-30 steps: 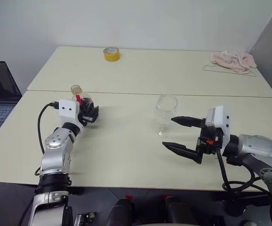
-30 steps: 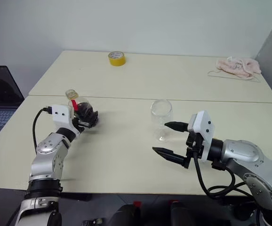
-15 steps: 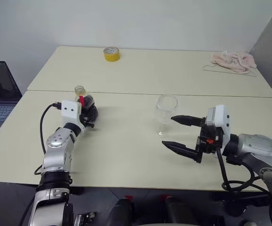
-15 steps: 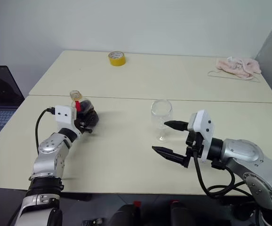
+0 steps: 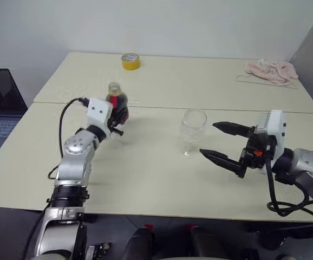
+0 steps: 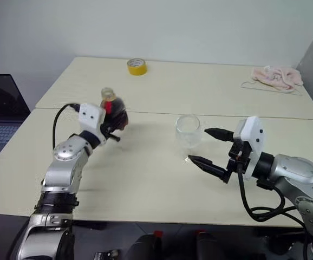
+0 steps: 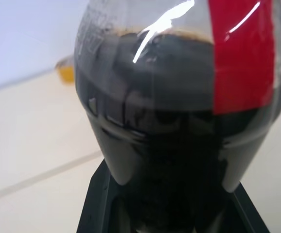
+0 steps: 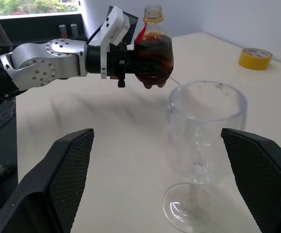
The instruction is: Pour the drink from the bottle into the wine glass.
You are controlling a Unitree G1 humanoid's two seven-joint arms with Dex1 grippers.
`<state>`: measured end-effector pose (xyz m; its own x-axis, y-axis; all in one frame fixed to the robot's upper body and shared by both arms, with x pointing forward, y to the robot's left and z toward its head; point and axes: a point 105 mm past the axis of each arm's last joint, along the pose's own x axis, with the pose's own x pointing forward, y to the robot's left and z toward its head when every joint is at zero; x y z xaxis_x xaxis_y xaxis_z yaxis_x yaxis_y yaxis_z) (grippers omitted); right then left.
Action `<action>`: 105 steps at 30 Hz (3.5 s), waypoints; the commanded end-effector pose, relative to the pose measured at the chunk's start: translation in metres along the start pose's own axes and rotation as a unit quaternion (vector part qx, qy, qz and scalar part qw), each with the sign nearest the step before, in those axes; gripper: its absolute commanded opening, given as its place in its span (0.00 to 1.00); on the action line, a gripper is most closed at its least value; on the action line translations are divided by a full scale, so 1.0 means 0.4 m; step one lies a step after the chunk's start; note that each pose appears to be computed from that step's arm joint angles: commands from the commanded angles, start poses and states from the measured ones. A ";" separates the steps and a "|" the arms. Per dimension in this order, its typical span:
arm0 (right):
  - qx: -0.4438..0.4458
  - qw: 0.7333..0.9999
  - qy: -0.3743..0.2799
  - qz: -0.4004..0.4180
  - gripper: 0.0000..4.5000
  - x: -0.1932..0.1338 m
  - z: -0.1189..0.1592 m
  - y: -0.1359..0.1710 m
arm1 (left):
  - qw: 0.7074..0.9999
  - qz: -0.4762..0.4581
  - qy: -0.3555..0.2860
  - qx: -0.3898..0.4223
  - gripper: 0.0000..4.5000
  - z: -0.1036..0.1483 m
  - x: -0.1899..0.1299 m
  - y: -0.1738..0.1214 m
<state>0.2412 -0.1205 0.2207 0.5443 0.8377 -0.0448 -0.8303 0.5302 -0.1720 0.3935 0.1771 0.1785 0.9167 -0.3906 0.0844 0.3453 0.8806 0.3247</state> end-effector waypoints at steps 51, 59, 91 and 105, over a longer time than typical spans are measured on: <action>-0.016 0.999 0.005 -0.031 1.00 0.007 0.068 0.040 | 0.862 -0.160 -0.214 0.430 0.18 0.243 0.146 -0.192; -0.018 0.998 0.017 -0.053 1.00 0.009 0.054 0.023 | 0.847 -0.156 -0.234 0.451 0.18 0.257 0.145 -0.199; -0.023 0.997 0.038 -0.069 1.00 0.012 0.023 0.008 | 0.812 -0.143 -0.268 0.499 0.18 0.278 0.134 -0.204; -0.021 0.997 0.030 -0.061 1.00 0.018 0.027 0.018 | 0.809 -0.130 -0.260 0.511 0.18 0.267 0.140 -0.191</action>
<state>0.2416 -0.1122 0.2169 0.6489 0.7498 -0.1291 -0.7591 0.6264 -0.1773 0.4007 0.0625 0.2334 0.5709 -0.8124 0.1190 0.0035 0.1474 0.9891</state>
